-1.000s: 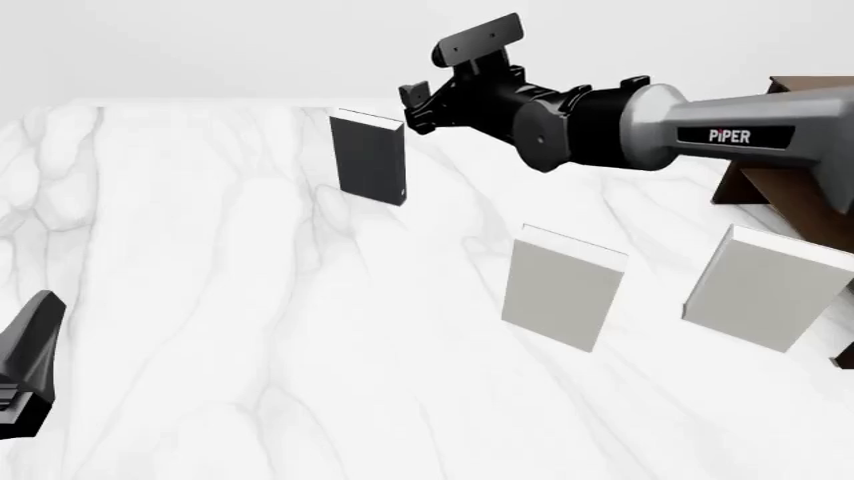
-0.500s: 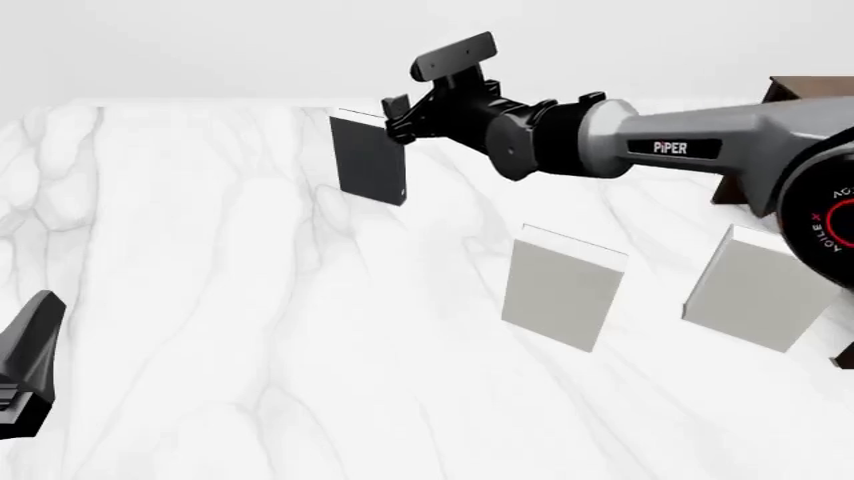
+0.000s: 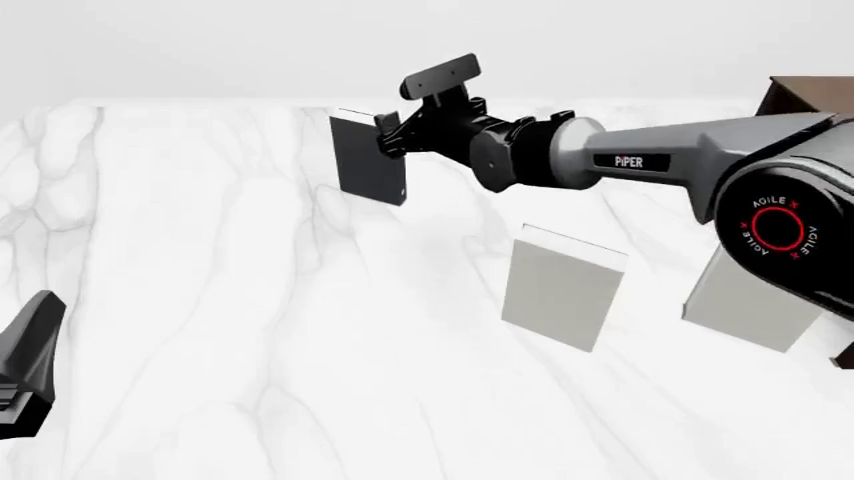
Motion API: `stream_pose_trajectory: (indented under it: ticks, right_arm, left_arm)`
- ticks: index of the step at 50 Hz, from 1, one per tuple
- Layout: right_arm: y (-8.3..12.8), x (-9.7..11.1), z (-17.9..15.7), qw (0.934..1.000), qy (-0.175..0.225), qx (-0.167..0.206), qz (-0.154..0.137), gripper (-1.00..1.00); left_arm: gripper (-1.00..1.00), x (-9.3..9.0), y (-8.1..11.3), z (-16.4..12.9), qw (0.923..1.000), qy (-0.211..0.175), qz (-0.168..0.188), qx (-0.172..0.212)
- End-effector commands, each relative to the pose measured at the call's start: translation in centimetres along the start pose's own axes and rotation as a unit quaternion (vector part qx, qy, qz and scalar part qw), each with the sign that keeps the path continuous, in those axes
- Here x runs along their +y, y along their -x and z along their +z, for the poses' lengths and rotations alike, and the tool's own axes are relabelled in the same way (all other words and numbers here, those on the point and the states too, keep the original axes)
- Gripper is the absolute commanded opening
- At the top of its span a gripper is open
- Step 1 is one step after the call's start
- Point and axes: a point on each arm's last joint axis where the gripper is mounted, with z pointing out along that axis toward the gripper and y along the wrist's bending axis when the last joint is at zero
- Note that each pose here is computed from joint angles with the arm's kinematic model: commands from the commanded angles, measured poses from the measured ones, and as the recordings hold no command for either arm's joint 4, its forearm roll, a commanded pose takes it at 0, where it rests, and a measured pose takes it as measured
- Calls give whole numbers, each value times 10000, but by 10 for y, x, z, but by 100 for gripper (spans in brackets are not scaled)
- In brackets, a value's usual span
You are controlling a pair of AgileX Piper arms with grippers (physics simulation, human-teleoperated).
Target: Pick up the book on the left and place it on top of the shelf.
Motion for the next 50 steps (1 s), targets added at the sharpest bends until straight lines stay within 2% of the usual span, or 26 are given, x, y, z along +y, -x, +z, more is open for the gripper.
stream_pose_trajectory:
  ticks: [1,20,50]
  right_arm:
    - [-10,-2,13,10000,-19,61,34,100]
    - [-28,-7,33,9997,-65,229,24,100]
    - [-57,-4,60,9988,-33,490,32,100]
  left_arm:
    - [100,0,0,0,10000,0,0,0]
    - [100,0,0,0,10000,0,0,0]
    - [100,0,0,0,10000,0,0,0]
